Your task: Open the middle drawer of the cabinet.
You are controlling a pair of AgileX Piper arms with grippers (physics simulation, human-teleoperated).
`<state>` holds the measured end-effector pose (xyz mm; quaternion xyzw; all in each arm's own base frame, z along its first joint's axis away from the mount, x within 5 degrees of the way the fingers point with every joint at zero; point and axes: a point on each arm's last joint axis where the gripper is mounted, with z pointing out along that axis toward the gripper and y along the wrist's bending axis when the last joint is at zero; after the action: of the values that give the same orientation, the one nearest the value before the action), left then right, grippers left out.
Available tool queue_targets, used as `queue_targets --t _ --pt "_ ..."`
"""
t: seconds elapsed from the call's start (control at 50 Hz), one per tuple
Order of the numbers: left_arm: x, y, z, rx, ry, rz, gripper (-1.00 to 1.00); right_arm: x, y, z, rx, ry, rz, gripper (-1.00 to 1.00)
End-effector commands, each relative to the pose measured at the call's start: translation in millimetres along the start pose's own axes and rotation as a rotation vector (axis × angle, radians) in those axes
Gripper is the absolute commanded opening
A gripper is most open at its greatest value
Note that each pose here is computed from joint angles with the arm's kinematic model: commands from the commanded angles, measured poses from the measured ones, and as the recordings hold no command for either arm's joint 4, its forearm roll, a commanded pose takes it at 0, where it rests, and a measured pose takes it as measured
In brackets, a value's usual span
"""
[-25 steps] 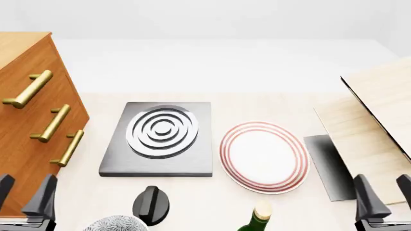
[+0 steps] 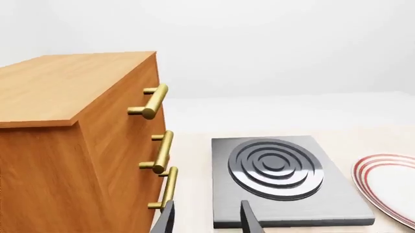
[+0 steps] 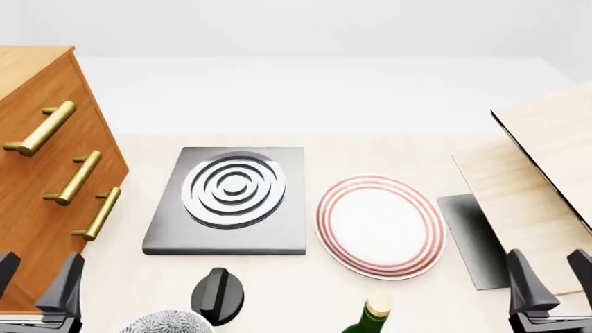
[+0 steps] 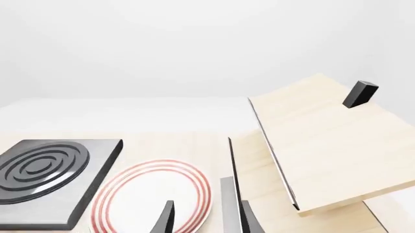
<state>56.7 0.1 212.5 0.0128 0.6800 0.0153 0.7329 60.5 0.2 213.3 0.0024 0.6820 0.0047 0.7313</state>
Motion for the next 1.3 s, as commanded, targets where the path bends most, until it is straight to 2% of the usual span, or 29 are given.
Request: queue_targets --t 0.02,0.2,0.3,0.32,0.42,0.56,0.8,0.86,0.9,0.92,0.96,1.04,1.12,1.16,1.2,1.3 --pt "-0.6 0.1 -0.3 -0.001 -0.007 0.003 1.00 0.0 0.0 -0.5 -0.001 -0.002 -0.002 1.00" --pt "-3.3 -0.1 -0.6 0.002 -0.029 0.043 1.00 0.0 0.0 -0.6 -0.001 -0.001 -0.003 1.00" --pt "-14.7 -1.1 -1.7 0.025 -0.068 0.081 1.00 0.0 0.0 -0.6 -0.001 -0.002 -0.002 1.00" --pt "-22.2 -2.2 -2.7 0.050 -0.095 0.108 1.00 0.0 0.0 -0.5 -0.001 -0.001 -0.003 1.00" --pt "-38.1 -4.8 -5.8 0.111 -0.135 0.187 1.00 -0.1 0.0 -0.4 -0.001 -0.002 -0.002 1.00" --pt "-57.2 -5.6 -10.5 0.151 -0.183 0.280 1.00 -0.1 0.0 -0.3 -0.001 -0.001 -0.003 1.00" --pt "-70.9 -7.3 -14.8 0.207 -0.249 0.433 1.00 -0.1 0.0 -0.5 0.000 -0.002 -0.002 1.00" --pt "-73.0 -7.3 -15.5 0.212 -0.248 0.486 1.00 0.0 0.0 -0.7 0.000 -0.002 -0.002 1.00" --pt "-75.0 -8.9 -15.6 0.237 -0.294 0.558 1.00 0.0 0.0 -0.7 0.000 -0.002 -0.003 1.00" --pt "-76.1 -9.5 -14.1 0.240 -0.291 0.571 1.00 0.0 0.0 -0.8 0.000 -0.002 -0.002 1.00" --pt "-76.9 -10.0 -13.2 0.239 -0.302 0.600 1.00 0.0 0.0 -0.8 0.000 -0.002 -0.002 1.00" --pt "-65.1 -14.2 -10.4 0.257 -0.364 0.712 1.00 0.0 0.0 -0.9 0.000 -0.002 -0.002 1.00" --pt "-62.3 -17.7 -6.6 0.278 -0.383 0.766 1.00 0.0 0.0 -0.9 0.000 -0.002 -0.002 1.00" --pt "-59.6 -20.4 0.8 0.280 -0.351 0.804 1.00 0.0 0.0 -0.9 0.000 -0.002 -0.002 1.00" --pt "-54.8 -22.4 3.0 0.277 -0.372 0.841 1.00 0.0 0.0 -0.9 0.000 -0.002 -0.002 1.00" --pt "-52.5 -27.4 13.4 0.294 -0.348 0.888 1.00 0.0 0.0 -0.9 0.000 -0.002 -0.002 1.00"
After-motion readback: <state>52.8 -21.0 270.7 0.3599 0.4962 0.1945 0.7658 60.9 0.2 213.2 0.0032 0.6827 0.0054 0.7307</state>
